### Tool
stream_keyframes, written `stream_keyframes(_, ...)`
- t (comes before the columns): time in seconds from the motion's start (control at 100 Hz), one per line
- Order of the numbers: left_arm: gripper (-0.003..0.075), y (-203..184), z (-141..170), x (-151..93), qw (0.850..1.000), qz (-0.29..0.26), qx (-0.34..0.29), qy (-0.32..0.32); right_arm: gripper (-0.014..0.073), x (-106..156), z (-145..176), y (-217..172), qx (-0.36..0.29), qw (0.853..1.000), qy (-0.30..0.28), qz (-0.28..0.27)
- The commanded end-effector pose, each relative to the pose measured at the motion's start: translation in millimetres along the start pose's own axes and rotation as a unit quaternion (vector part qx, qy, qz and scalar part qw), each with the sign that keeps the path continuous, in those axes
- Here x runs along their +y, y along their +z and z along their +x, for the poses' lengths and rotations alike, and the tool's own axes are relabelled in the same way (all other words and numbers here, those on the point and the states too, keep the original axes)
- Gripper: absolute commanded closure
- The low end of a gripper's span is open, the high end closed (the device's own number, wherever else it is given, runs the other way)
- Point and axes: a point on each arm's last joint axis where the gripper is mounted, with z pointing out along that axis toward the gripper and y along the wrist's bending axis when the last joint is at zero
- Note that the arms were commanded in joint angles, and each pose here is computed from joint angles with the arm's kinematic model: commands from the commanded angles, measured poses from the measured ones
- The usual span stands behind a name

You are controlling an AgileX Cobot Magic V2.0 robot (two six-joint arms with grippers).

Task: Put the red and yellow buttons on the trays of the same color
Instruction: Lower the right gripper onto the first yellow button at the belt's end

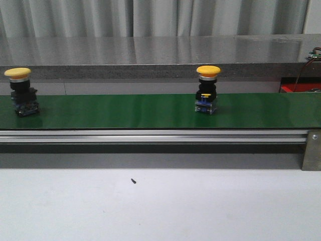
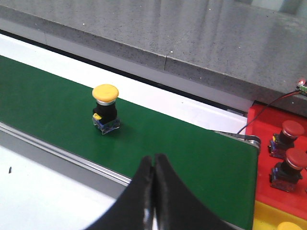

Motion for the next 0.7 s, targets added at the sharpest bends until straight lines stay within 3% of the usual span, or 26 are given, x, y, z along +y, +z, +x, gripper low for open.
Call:
stream_keyframes(0.0,0.0648,-9,-9,-1,0.998,0.005,-0.057,-0.004,0.0662,-4,-12,-3,-0.033,0.999,0.009,0.018)
stream_keyframes(0.06,0.0741,-12,-6,-2,0.998,0.007,-0.062,-0.007,0.0662,-4,-13,-3,-0.035,0.999,0.014,0.017)
stream_keyframes(0.3,0.0739,-12,-4,-2,0.998,0.009,-0.061,-0.01,0.0624,-1,-15,-3,-0.036,0.999,0.033,-0.001)
stream_keyframes(0.39,0.0739,-12,-4,-2,0.998,0.009,-0.062,-0.01,0.0472,0,-21,-2,-0.032,0.999,0.032,-0.01)
stream_keyframes(0.49,0.074,-12,-4,-2,0.998,0.009,-0.062,-0.01,0.0184,-3,-28,5,-0.022,0.999,0.034,-0.017)
stream_keyframes(0.56,0.0739,-12,-4,-2,0.998,0.009,-0.062,-0.01,0.0031,-6,-33,14,-0.009,0.999,0.037,-0.02)
stream_keyframes(0.61,0.0739,-12,-4,-2,0.998,0.009,-0.062,-0.011,-0.0023,-8,-36,22,0.001,0.999,0.04,-0.022)
stream_keyframes(0.69,0.0739,-12,-4,-2,0.998,0.009,-0.062,-0.011,-0.0028,-13,-39,37,0.021,0.998,0.046,-0.024)
